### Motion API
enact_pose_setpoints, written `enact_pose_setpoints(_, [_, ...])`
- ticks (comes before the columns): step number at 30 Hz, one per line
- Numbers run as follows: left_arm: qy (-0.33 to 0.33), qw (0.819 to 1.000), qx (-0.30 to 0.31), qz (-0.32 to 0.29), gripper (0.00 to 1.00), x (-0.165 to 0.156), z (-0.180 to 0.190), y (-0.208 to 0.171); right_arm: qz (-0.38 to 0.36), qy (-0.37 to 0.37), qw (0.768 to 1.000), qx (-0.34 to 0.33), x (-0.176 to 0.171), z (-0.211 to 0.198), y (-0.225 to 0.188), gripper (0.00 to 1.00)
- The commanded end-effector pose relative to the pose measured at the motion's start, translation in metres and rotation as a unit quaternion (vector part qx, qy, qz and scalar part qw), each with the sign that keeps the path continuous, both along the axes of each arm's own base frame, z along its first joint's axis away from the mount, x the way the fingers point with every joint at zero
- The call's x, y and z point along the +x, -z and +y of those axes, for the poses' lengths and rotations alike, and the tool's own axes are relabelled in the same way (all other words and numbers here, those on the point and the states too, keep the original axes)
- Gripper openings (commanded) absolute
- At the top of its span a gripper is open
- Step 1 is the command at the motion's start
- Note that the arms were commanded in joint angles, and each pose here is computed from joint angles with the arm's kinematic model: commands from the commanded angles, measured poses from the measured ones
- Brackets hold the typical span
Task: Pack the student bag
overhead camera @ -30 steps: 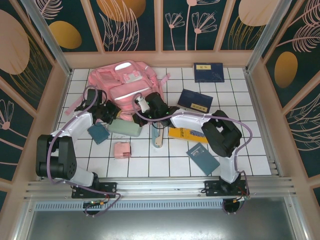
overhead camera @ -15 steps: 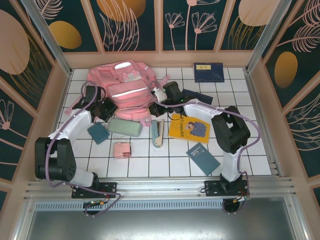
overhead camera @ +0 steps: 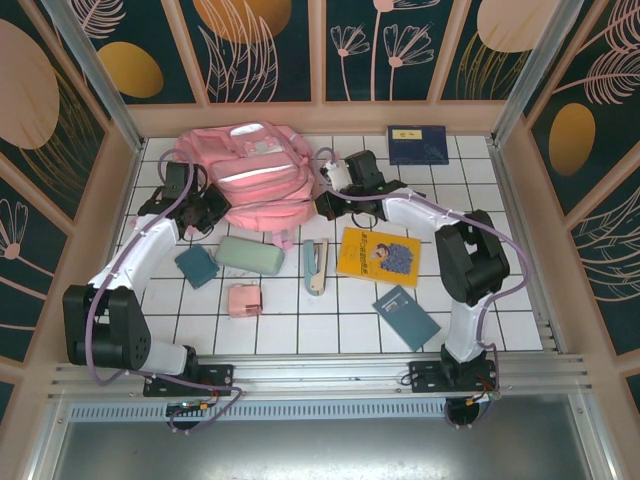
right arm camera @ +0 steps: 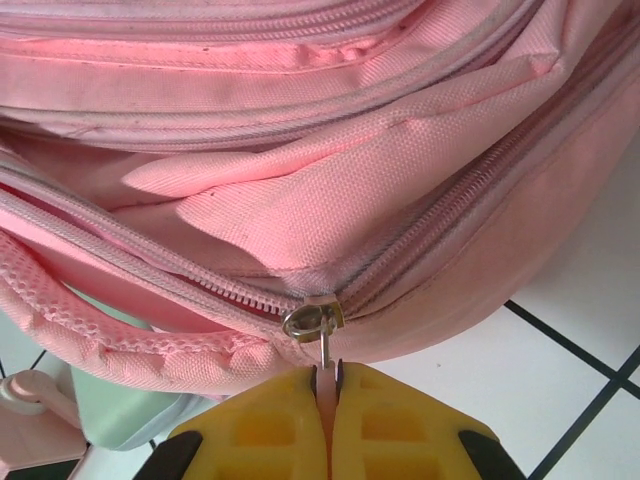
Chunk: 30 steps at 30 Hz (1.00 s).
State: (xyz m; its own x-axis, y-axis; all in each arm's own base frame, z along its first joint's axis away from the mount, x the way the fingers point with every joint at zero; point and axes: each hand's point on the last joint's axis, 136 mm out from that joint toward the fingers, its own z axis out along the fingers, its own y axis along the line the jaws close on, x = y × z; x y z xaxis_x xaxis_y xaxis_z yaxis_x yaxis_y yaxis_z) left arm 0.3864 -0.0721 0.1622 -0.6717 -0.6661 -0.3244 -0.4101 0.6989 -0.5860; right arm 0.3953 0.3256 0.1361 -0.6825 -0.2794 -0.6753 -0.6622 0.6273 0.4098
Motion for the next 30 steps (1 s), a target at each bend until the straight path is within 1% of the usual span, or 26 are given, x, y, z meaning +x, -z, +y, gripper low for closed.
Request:
enact_pose_setpoints(1, [0.006,0.994,0.088,-0.066,0.00,0.025,0.018,-0.037,-0.039,0.023,0.999,-0.022,-0.009,-0.020,-0.035,0.00])
enact_pose_setpoints(5, [0.054,0.991,0.105,-0.063,0.00,0.037,-0.014,-0.047,-0.058,0.014,0.998,-0.008,-0.036,-0.013,-0.054,0.00])
enact_pose_setpoints(9, [0.076,0.987,0.115,-0.077,0.07,0.047,-0.028,-0.060,-0.068,0.000,0.997,0.019,-0.065,-0.006,-0.074,0.00])
enact_pose_setpoints(11, [0.072,0.985,0.135,-0.076,0.12,0.056,-0.023,-0.062,-0.069,-0.009,0.997,0.033,-0.078,-0.001,-0.081,0.00])
enact_pose_setpoints(13, [0.063,0.983,0.159,-0.068,0.18,0.066,-0.017,-0.061,-0.064,-0.025,0.996,0.048,-0.090,0.010,-0.086,0.00])
enact_pose_setpoints(15, [0.051,0.983,0.172,-0.048,0.30,0.073,-0.012,-0.058,-0.058,-0.028,0.996,0.058,-0.091,0.020,-0.087,0.00])
enact_pose_setpoints(16, [0.046,0.984,0.169,-0.044,0.35,0.073,-0.012,-0.060,-0.054,-0.028,0.996,0.060,-0.089,0.024,-0.085,0.00])
enact_pose_setpoints(18, [0.026,0.986,0.159,-0.039,0.51,0.069,-0.009,-0.062,-0.050,-0.015,0.997,0.057,-0.078,0.029,-0.079,0.00])
enact_pose_setpoints(20, [0.017,0.989,0.145,-0.037,0.59,0.059,-0.008,-0.063,-0.051,-0.005,0.997,0.063,-0.068,0.034,-0.078,0.00])
enact_pose_setpoints(23, [0.007,0.992,0.119,-0.029,0.61,0.040,-0.008,-0.063,-0.044,0.006,0.996,0.075,-0.053,0.047,-0.074,0.00])
enact_pose_setpoints(27, [0.024,0.999,0.027,0.004,0.64,0.014,-0.032,-0.049,-0.042,0.001,0.996,0.080,-0.041,0.068,-0.069,0.00])
enact_pose_setpoints(30, [0.018,0.999,-0.024,0.039,0.63,-0.002,-0.043,-0.032,-0.043,-0.001,0.996,0.080,-0.033,0.079,-0.066,0.00])
